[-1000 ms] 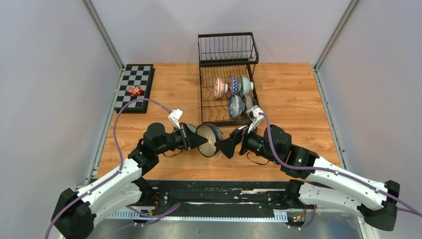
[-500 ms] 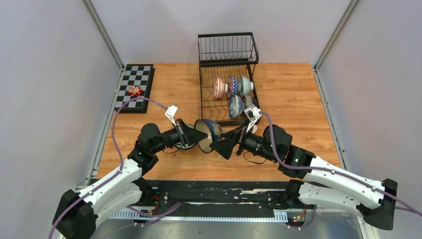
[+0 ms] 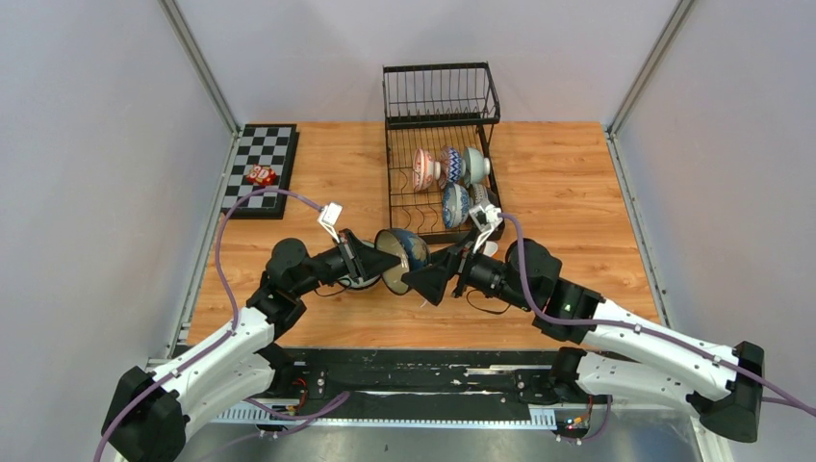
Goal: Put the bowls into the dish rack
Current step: Adjust the bowl.
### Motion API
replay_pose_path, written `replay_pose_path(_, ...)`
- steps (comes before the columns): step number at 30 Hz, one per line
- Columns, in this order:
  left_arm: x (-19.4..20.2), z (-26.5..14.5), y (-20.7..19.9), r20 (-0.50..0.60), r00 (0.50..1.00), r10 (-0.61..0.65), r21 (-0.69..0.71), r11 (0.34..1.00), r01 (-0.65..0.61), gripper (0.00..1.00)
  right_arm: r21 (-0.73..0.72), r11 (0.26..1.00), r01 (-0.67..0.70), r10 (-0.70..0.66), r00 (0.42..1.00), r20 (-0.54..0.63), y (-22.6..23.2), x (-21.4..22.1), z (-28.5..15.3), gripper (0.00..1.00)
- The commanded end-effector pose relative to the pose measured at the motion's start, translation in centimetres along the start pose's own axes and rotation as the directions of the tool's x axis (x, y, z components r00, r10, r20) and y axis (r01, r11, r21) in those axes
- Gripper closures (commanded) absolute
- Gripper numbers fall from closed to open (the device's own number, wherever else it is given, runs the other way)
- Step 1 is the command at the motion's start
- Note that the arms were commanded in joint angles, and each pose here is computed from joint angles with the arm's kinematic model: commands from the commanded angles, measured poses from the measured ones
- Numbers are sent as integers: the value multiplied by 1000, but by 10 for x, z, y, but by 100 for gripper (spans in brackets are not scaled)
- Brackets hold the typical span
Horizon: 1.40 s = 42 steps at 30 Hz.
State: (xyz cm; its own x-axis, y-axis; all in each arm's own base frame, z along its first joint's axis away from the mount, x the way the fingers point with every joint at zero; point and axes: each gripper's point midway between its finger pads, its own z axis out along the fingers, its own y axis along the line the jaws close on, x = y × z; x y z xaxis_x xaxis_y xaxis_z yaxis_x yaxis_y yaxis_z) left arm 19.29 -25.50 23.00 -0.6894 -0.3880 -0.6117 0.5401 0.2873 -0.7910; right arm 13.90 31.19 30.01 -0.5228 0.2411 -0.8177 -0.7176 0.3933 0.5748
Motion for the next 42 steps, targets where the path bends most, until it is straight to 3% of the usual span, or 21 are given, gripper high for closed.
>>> replay_pose_path(1,-17,1,-12,63,998,31,30,999,-33,100,-60,998,0,3,999,37,16,-17,4,0)
replay_pose_path(20,-21,2,-13,60,998,24,14,1000,-25,100,-103,995,11,-7,999,41,28,-24,9,1)
replay_pose_path(42,-21,10,-17,11,996,-93,0,996,93,100,-139,989,52,-44,997,63,34,-26,6,3)
